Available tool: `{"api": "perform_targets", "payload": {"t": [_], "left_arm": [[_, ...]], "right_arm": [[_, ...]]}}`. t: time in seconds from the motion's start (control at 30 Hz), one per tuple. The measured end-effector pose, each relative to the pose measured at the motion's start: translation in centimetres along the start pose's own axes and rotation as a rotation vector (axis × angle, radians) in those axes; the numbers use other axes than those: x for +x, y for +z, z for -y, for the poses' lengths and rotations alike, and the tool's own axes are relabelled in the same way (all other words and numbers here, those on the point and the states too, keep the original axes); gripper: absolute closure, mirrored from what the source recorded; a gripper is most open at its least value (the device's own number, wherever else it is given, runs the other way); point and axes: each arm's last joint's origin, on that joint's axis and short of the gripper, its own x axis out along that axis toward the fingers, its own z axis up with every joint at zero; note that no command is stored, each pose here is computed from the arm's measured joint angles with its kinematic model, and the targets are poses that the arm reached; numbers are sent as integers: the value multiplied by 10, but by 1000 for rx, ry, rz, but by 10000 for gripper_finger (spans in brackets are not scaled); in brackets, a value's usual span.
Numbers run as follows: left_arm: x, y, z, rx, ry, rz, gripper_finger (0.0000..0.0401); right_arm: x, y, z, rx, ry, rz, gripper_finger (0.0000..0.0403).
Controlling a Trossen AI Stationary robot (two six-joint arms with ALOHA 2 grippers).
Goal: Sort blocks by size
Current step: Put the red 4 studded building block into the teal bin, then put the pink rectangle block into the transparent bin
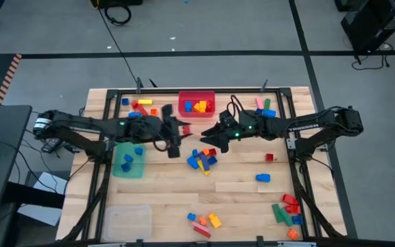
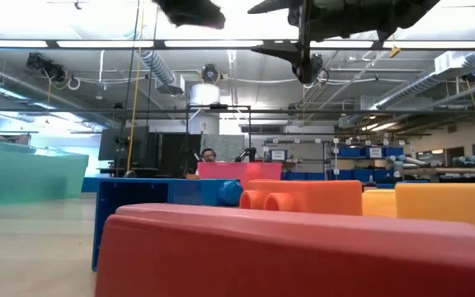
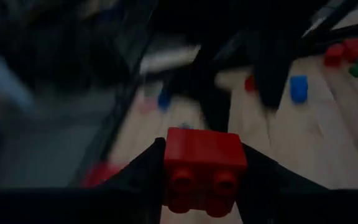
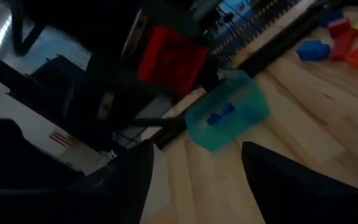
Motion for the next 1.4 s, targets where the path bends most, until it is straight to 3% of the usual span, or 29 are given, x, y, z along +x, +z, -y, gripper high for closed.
{"api": "perform_targets", "payload": {"t": [0.2, 0.43, 0.6, 0.83, 1.13, 1.4], "left_arm": [[-46, -28, -16, -434, 96, -301, 245], [-81, -78, -19, -756, 309, -803, 245], [-80, -105, -11, -941, 373, -965, 245], [-80, -127, -6, -1024, 460, -1071, 228], [-79, -139, -2, -1074, 480, -1122, 188], [-78, -132, -4, -1072, 476, -1066, 183]], "right_arm": [[0, -9, 7, -5, -70, -88, 148], [0, -8, 6, -49, -64, -86, 151], [0, -9, 6, -81, -62, -88, 150], [0, -10, 5, -102, -25, -116, 155], [-1, -12, 4, -116, 19, -166, 158], [-6, -23, 22, -80, -119, -318, 158]]}}
